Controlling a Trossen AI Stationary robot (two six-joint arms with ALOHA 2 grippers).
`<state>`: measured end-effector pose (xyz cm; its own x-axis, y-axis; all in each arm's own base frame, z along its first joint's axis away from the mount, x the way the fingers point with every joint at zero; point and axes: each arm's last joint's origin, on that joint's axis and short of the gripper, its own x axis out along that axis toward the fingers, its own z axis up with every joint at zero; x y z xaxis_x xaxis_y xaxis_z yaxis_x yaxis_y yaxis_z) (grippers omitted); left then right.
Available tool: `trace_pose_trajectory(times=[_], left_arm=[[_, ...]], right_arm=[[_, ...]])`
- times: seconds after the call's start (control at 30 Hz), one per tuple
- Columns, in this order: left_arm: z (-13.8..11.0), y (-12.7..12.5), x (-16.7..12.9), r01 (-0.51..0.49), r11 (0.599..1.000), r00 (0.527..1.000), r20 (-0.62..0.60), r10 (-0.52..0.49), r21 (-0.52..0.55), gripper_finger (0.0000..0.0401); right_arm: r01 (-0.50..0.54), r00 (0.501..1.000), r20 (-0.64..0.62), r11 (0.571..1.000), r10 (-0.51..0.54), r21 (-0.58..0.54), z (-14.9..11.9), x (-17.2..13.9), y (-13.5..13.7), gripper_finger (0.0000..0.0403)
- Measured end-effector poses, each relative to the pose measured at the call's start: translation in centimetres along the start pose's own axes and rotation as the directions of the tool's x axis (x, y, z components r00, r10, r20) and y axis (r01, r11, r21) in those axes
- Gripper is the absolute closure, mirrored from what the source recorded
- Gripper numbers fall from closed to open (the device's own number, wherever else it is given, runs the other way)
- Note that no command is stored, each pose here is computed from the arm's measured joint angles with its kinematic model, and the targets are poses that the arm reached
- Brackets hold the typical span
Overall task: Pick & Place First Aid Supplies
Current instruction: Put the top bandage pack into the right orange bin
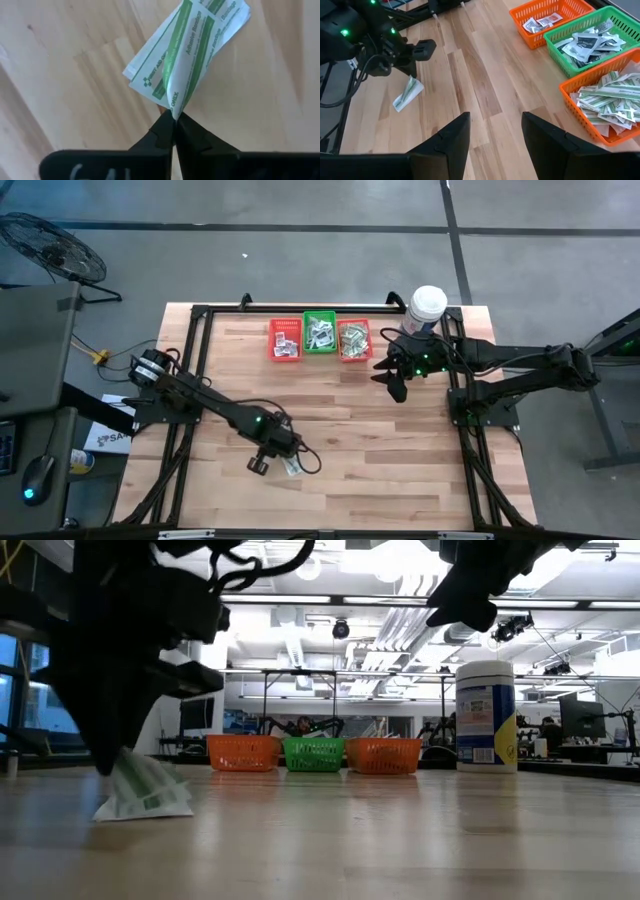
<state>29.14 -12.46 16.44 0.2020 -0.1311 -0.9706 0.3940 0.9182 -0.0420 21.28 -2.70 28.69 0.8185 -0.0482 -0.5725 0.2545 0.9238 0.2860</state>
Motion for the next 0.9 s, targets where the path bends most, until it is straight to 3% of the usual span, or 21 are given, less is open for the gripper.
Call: trace_pose_trajectory(times=[0.33,0.6,0.9], left_arm=[[1.7,0.2,-2.4,-0.108,0.994,0.994,0.009,0.108,0.001,0.0399],[2.7,0.5,-3.4,-0.200,0.980,0.978,0.056,0.200,-0.003,0.0400],[3.9,2.2,-4.7,-0.466,0.880,0.873,0.116,0.474,-0.090,0.0400]], right_arm=[[-0.012,0.998,-0.056,1.000,0.013,0.004,-0.6,0.1,-0.1,0.0231],[-0.086,0.992,-0.093,0.996,0.087,0.014,-0.7,0.4,0.1,0.0231],[-0.169,0.973,-0.159,0.986,0.168,0.005,-1.5,2.9,2.2,0.0231]])
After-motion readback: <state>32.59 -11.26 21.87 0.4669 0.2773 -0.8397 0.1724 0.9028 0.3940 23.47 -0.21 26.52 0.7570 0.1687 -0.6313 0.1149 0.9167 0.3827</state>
